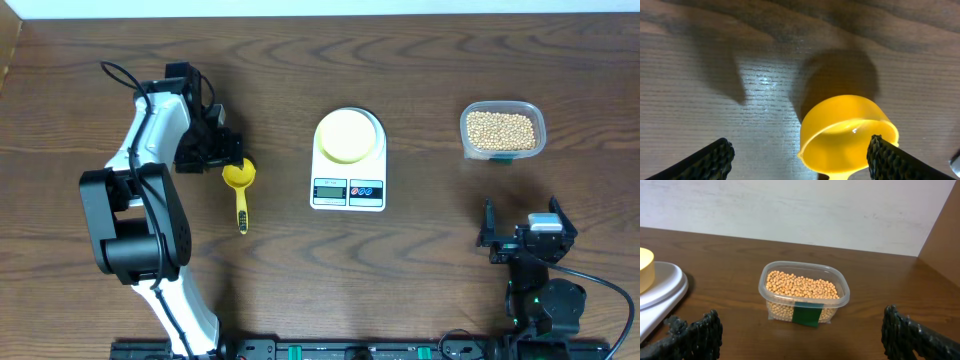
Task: Scoop item into bowl and weigh 50g on scale
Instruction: 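Lower the left gripper onto the yellow scoop's cup rim, then close the left gripper on the scoop rim and tilt it, then lift the yellow scoop with the left gripper and move it forward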
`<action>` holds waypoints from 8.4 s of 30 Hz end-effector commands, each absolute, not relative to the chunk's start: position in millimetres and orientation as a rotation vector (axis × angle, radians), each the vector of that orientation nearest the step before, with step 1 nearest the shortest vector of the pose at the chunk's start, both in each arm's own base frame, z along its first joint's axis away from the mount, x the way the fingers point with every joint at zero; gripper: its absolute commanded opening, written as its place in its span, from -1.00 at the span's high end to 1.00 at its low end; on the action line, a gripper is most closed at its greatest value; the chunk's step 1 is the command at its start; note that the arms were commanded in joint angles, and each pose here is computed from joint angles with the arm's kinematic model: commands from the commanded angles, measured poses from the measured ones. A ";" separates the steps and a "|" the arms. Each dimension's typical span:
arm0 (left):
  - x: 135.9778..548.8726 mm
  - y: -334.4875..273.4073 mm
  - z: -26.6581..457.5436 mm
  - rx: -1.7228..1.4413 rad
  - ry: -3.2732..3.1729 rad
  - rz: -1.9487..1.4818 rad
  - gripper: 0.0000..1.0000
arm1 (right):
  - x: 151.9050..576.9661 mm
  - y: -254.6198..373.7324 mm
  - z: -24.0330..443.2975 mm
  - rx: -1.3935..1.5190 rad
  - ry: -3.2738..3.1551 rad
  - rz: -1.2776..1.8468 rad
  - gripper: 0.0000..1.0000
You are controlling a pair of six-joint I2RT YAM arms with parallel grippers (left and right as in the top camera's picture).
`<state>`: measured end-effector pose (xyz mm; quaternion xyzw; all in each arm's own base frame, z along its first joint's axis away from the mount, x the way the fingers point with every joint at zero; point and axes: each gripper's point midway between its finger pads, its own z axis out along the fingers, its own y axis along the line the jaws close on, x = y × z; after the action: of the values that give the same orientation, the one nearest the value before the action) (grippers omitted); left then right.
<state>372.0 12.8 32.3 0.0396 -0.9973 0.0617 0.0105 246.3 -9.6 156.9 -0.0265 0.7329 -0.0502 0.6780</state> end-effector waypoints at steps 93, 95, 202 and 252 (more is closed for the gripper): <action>360.6 14.7 -3.3 0.106 -3.120 0.173 -0.74 | 246.0 -9.3 156.4 -0.065 1.647 -0.119 -0.98; 360.6 14.7 -3.3 0.106 -3.120 0.173 -0.74 | 246.0 -9.3 156.4 -0.065 1.647 -0.119 -0.99; 360.5 14.7 -3.1 0.106 -3.120 0.173 0.85 | 246.0 -9.3 156.4 -0.066 1.647 -0.119 -0.99; 379.5 17.7 166.5 0.079 -3.602 0.145 0.85 | 246.0 -9.3 156.4 -0.065 1.647 -0.119 -0.99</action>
<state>382.5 14.9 151.5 0.0228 -0.9766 0.0449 -0.2093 246.3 -9.6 156.9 -0.0265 0.7329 -0.0502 0.6780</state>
